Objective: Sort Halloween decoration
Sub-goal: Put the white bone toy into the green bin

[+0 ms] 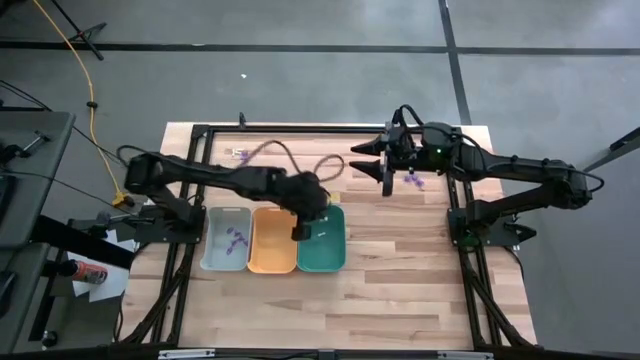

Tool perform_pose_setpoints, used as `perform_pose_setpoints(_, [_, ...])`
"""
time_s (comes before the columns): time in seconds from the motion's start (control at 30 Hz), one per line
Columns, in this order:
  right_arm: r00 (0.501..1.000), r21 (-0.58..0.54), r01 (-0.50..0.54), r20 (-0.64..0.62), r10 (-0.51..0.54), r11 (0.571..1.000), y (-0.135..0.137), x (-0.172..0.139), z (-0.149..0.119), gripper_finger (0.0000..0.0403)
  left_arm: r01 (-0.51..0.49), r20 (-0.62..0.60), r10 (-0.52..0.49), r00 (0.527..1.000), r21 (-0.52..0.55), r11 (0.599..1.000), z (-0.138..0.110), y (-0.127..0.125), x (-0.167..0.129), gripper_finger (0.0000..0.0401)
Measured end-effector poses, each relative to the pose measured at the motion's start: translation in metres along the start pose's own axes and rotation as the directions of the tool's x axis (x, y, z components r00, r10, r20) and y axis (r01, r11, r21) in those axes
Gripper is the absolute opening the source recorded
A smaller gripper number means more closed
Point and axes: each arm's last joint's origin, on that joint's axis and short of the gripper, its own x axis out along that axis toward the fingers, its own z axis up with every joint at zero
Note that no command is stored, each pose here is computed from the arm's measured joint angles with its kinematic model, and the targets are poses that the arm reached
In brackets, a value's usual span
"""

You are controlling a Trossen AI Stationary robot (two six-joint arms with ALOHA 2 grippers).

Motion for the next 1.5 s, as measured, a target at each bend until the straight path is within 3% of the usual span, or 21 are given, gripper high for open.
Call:
perform_pose_setpoints(0.23, [1.000, 0.006, 0.011, -0.018, -0.011, 1.000, -0.002, 0.001, -0.002, 0.0197, 0.013, -0.184, -0.016, 0.983, -0.016, 1.000, -0.025, 0.003, 0.063, 0.0000])
perform_pose_setpoints(0.43, [1.000, 0.006, 0.011, -0.016, -0.011, 1.000, -0.002, 0.001, -0.002, 0.0197, 0.081, -0.212, -0.087, 0.973, -0.036, 0.996, -0.030, 0.002, 0.073, 0.0000])
perform_pose_setpoints(0.6, [1.000, 0.006, 0.011, -0.016, -0.011, 1.000, -0.002, 0.001, -0.002, 0.0197, 0.064, -0.106, -0.068, 0.992, -0.039, 0.997, -0.014, 0.010, 0.036, 0.0000])
perform_pose_setpoints(0.77, [1.000, 0.006, 0.011, -0.016, -0.011, 1.000, -0.002, 0.001, -0.002, 0.0197, -0.007, 0.141, 0.020, 0.990, -0.086, 0.996, 0.007, 0.028, -0.051, 0.0000])
perform_pose_setpoints(0.9, [1.000, 0.006, 0.011, -0.017, -0.011, 1.000, -0.002, 0.001, -0.002, 0.0197, -0.085, 0.388, 0.124, 0.913, -0.117, 0.990, 0.011, 0.037, -0.133, 0.0000])
perform_pose_setpoints(1.0, [1.000, 0.007, 0.012, -0.022, -0.012, 1.000, -0.002, 0.001, -0.002, 0.0197, -0.095, 0.565, 0.173, 0.807, -0.165, 0.982, 0.002, 0.036, -0.178, 0.0000])
perform_pose_setpoints(1.07, [1.000, 0.007, 0.012, -0.024, -0.012, 1.000, -0.002, 0.001, -0.003, 0.0197, -0.083, 0.658, 0.181, 0.731, -0.178, 0.980, -0.010, 0.033, -0.193, 0.0000])
perform_pose_setpoints(1.13, [1.000, 0.007, 0.012, -0.024, -0.012, 1.000, -0.002, 0.001, -0.003, 0.0197, -0.057, 0.723, 0.180, 0.667, -0.191, 0.980, -0.025, 0.028, -0.196, 0.0000])
perform_pose_setpoints(1.23, [0.999, 0.007, 0.013, -0.029, -0.013, 1.000, -0.002, 0.001, -0.003, 0.0197, 0.018, 0.770, 0.170, 0.615, -0.230, 0.973, -0.050, 0.023, -0.184, 0.0000])
perform_pose_setpoints(1.37, [0.999, -0.008, 0.013, -0.031, -0.013, 1.000, -0.002, 0.001, -0.003, 0.0197, 0.074, 0.780, 0.172, 0.601, -0.269, 0.960, -0.075, 0.016, -0.160, 0.0000])
perform_pose_setpoints(1.5, [0.999, -0.037, 0.012, -0.032, -0.013, 0.999, -0.003, 0.001, -0.003, 0.0196, 0.067, 0.775, 0.181, 0.605, -0.276, 0.959, -0.082, 0.013, -0.152, 0.0000])
